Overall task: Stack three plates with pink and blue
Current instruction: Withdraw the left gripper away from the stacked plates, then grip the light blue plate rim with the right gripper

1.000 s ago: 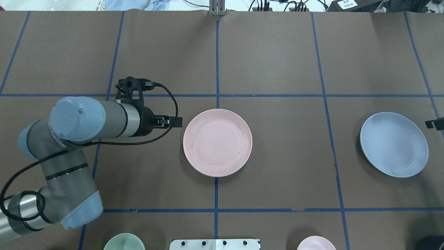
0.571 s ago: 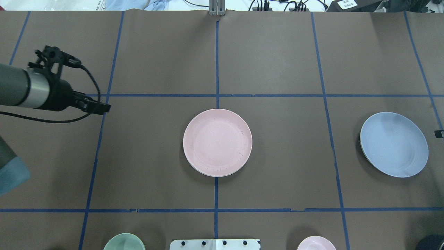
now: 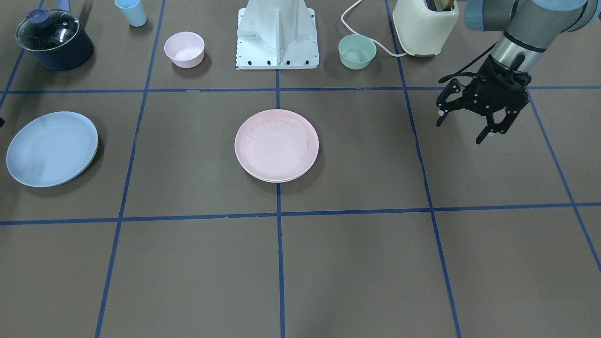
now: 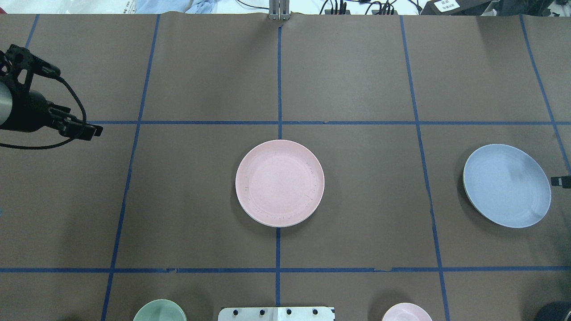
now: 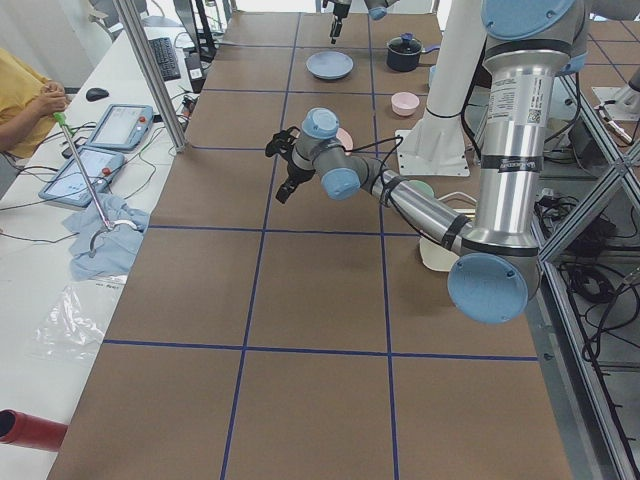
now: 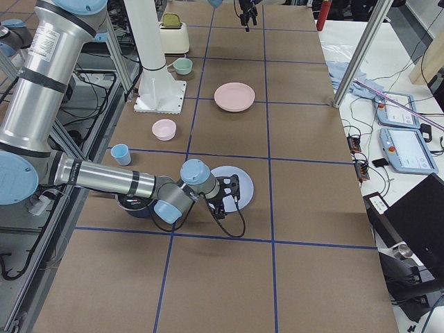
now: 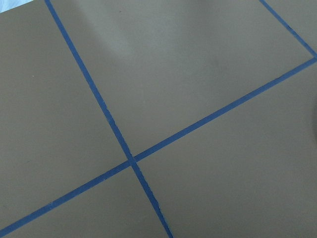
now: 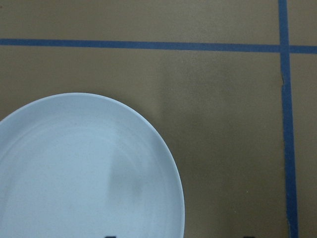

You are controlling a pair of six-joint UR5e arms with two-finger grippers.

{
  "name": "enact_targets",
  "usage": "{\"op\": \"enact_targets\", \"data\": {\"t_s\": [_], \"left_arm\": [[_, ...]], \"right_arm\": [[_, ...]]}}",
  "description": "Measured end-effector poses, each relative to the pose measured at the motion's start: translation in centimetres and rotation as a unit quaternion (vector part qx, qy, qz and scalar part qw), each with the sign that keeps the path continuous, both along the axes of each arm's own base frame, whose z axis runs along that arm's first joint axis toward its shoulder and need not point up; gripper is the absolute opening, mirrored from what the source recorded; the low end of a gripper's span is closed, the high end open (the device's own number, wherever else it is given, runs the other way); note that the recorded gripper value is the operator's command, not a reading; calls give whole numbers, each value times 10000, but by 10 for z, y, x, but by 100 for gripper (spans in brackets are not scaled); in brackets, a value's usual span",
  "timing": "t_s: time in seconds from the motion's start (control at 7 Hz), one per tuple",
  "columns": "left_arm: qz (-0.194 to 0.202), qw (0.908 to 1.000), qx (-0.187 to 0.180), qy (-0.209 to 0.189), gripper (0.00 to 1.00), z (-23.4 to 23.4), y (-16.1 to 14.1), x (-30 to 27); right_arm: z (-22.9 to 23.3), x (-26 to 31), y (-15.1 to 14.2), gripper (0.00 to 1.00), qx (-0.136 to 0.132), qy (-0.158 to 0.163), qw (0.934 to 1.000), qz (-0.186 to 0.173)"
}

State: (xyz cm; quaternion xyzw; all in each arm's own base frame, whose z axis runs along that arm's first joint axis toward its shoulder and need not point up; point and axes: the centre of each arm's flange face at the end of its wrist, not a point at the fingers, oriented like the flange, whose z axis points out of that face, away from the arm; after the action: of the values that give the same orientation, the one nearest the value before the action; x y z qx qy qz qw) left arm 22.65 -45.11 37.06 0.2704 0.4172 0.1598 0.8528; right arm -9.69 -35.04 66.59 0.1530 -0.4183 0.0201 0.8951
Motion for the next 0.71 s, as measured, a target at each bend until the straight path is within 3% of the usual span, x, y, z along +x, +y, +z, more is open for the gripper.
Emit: {"op": "enact_targets", "data": {"t_s": [0.29,0.71], "left_arm": [[-8,10000,-10,7,100,0,0,0],[-20,10000,-21,12,100,0,0,0]], "right_arm": [[18,-18,-6,70,-45,131,9999,-86],[30,-28,-8,7,-65,62,9999,-94]]}}
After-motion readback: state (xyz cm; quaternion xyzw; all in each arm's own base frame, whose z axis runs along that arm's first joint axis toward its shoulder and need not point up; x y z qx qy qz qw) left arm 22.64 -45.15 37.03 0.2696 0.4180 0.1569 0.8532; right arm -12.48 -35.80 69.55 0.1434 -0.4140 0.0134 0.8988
